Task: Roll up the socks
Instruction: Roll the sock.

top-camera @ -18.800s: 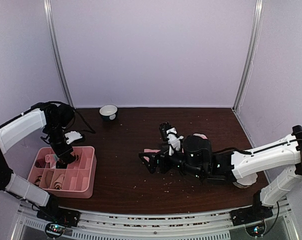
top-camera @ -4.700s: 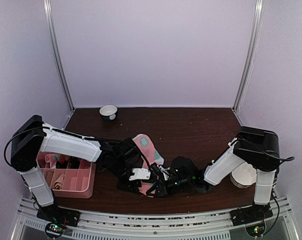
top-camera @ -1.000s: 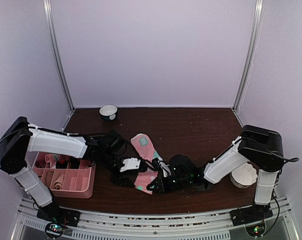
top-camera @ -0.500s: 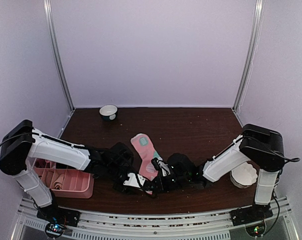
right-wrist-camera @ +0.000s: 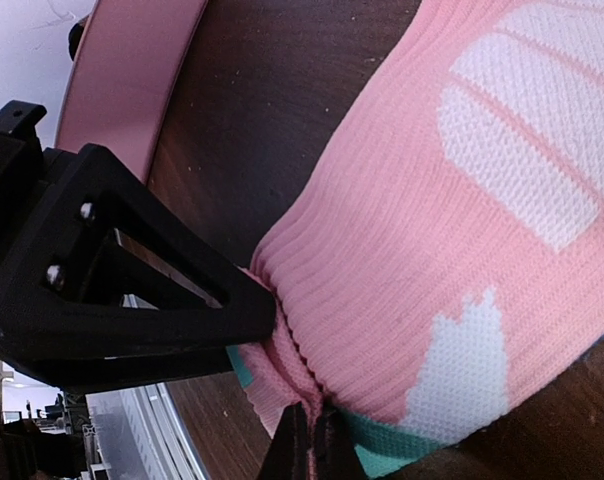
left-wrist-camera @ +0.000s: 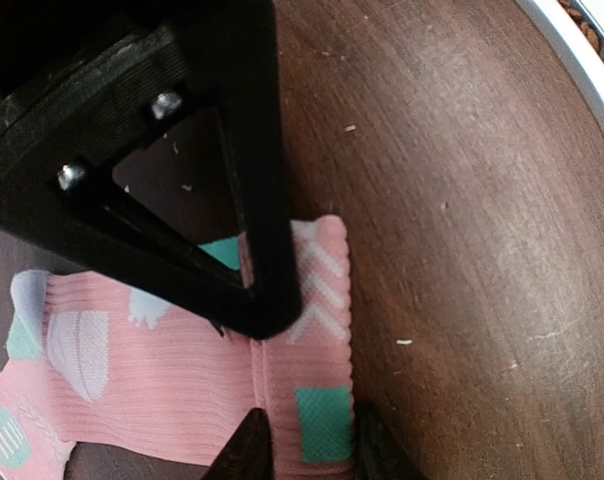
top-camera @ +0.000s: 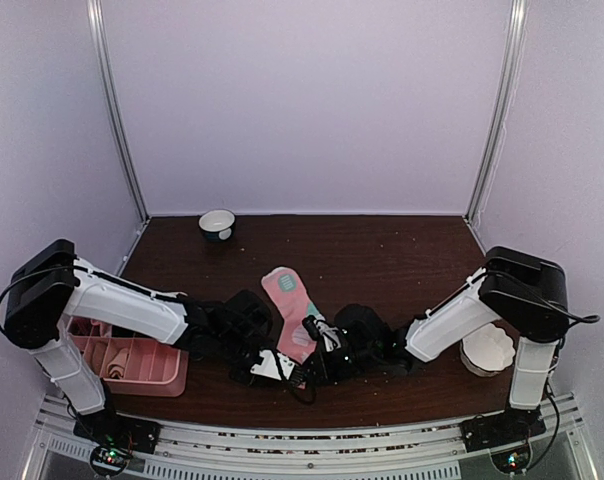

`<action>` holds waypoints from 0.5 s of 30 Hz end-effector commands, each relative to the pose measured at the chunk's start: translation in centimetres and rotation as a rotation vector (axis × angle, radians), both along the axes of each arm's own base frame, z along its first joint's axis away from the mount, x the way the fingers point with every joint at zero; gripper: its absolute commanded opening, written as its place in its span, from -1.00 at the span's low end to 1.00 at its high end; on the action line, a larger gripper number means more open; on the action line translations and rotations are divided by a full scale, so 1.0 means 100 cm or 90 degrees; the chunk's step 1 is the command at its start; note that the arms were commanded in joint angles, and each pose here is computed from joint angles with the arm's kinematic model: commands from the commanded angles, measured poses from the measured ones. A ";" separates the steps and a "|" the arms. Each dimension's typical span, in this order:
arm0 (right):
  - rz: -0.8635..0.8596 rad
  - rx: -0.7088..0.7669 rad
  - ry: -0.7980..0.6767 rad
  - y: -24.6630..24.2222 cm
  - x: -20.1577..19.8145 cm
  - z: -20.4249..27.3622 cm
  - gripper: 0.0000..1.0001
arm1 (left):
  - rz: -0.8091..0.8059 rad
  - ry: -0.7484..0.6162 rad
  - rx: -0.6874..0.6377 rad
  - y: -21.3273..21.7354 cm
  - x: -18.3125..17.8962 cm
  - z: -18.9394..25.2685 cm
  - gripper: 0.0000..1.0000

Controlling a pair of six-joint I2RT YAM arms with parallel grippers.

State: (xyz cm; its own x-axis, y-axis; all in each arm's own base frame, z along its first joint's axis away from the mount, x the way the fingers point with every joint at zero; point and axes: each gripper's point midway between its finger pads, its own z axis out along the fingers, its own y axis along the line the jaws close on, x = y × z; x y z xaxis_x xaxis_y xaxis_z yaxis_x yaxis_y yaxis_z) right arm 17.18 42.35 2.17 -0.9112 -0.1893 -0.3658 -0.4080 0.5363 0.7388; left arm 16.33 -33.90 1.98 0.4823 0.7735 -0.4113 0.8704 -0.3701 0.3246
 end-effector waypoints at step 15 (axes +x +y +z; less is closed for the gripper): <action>0.008 -0.102 0.081 -0.034 -0.020 -0.040 -1.00 | -0.008 0.001 0.032 0.014 -0.008 0.006 -0.21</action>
State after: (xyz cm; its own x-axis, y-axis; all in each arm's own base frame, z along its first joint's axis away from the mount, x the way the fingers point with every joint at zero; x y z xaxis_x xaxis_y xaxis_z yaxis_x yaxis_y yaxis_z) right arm 16.74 41.82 2.39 -0.9163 -0.2073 -0.3425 -0.3997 0.5232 0.7527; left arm 17.26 -34.37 2.22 0.4829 0.7924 -0.3727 0.8624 -0.3565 0.3595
